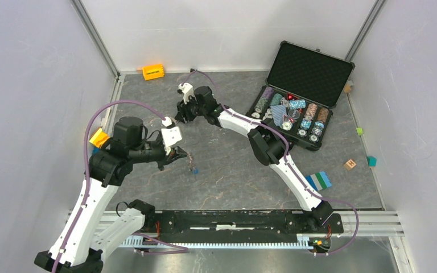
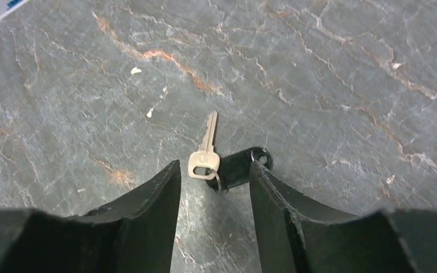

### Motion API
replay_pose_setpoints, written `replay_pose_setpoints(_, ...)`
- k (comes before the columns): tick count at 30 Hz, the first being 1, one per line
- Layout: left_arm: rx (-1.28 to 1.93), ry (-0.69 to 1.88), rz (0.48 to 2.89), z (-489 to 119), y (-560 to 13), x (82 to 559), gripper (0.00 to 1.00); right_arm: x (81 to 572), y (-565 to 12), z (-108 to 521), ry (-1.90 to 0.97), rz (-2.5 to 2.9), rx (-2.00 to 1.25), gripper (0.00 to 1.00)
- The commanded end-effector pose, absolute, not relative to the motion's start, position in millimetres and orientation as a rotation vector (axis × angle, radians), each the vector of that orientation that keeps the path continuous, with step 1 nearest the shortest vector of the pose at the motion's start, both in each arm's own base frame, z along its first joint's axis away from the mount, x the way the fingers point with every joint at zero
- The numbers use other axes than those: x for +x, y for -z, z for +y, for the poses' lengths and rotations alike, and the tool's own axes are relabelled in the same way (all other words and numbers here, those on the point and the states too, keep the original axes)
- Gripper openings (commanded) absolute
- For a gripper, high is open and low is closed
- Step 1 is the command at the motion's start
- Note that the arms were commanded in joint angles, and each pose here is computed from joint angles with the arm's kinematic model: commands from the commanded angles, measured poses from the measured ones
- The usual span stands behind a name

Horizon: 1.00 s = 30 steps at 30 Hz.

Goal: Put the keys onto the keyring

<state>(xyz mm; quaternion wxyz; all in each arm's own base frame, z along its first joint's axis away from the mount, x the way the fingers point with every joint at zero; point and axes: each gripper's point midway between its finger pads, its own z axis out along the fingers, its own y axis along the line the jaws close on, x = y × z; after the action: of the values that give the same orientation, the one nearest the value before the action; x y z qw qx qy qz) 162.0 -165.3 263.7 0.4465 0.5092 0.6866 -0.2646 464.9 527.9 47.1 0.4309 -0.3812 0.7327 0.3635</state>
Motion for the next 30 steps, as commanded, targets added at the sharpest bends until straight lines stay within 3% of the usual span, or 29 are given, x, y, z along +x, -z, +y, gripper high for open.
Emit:
replay_pose_setpoints(1,1.253,0.679,1.665,-169.0,-273.4,161.0,0.02,473.0,-63.1,542.4,-0.922,1.768,-0.896,0.50)
replay_pose_setpoints(14,1.254,0.694,1.665,-170.4,-273.4,160.1,0.02,464.5,-36.8,538.8,-0.932,1.840,-0.903,0.44)
replay_pose_setpoints(30,1.255,0.689,1.653,-169.5,-274.7,157.7,0.02,453.5,-45.7,531.9,-0.919,1.822,-0.990,0.26)
